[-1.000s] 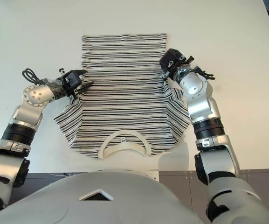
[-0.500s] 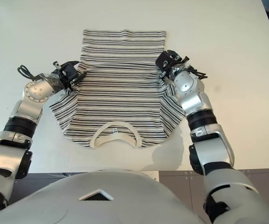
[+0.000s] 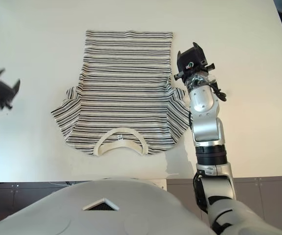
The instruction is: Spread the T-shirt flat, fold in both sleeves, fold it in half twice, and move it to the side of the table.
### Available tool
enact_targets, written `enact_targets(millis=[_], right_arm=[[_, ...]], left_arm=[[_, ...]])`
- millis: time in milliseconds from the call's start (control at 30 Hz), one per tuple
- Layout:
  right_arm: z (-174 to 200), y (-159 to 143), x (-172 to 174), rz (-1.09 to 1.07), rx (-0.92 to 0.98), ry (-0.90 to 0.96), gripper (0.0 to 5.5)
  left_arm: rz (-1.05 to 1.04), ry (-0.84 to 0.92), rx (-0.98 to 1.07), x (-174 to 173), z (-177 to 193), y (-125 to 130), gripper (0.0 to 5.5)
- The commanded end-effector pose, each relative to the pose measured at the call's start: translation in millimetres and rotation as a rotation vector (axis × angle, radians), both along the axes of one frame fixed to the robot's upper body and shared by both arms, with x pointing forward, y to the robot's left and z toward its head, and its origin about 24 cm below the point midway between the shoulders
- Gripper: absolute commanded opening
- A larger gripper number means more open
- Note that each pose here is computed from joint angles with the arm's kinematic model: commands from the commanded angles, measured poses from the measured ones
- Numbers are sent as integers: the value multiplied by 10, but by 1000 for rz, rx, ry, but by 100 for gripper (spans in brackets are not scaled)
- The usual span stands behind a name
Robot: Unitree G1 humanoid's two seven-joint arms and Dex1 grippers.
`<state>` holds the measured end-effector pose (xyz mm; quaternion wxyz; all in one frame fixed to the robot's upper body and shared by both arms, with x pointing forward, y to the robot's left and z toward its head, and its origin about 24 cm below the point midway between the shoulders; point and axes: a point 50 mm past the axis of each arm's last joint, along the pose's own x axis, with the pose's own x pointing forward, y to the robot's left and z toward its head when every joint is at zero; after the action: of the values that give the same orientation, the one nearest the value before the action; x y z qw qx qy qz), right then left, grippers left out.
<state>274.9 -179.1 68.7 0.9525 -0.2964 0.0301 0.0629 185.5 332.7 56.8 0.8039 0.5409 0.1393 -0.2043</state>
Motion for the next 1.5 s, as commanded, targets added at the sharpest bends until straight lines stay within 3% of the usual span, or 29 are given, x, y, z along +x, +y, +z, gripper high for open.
enact_targets(millis=[33, 133, 333, 500, 933, 1200, 1500], right_arm=[[-74, -58, -147, -111, 4, -2, 214], [-86, -17, -171, -143, 4, -22, 214], [-83, 83, -144, -90, -14, -27, 214], [-66, 76, -105, -76, -18, -25, 214], [-164, 200, -26, -30, -13, 3, 214], [-166, 193, 9, -19, -23, -3, 214], [-178, 196, 20, -6, -26, 5, 214]], left_arm=[[-353, 273, 190, -517, -69, 7, 245], [-442, 295, 210, -527, -95, -97, 280], [-477, 223, 265, -346, -309, -388, 280], [-547, 236, 274, -566, -512, -513, 280], [-586, 151, 266, -394, -641, -632, 280], [-487, 201, 258, -489, -803, -544, 144], [-534, 233, 260, -587, -837, -617, 71]])
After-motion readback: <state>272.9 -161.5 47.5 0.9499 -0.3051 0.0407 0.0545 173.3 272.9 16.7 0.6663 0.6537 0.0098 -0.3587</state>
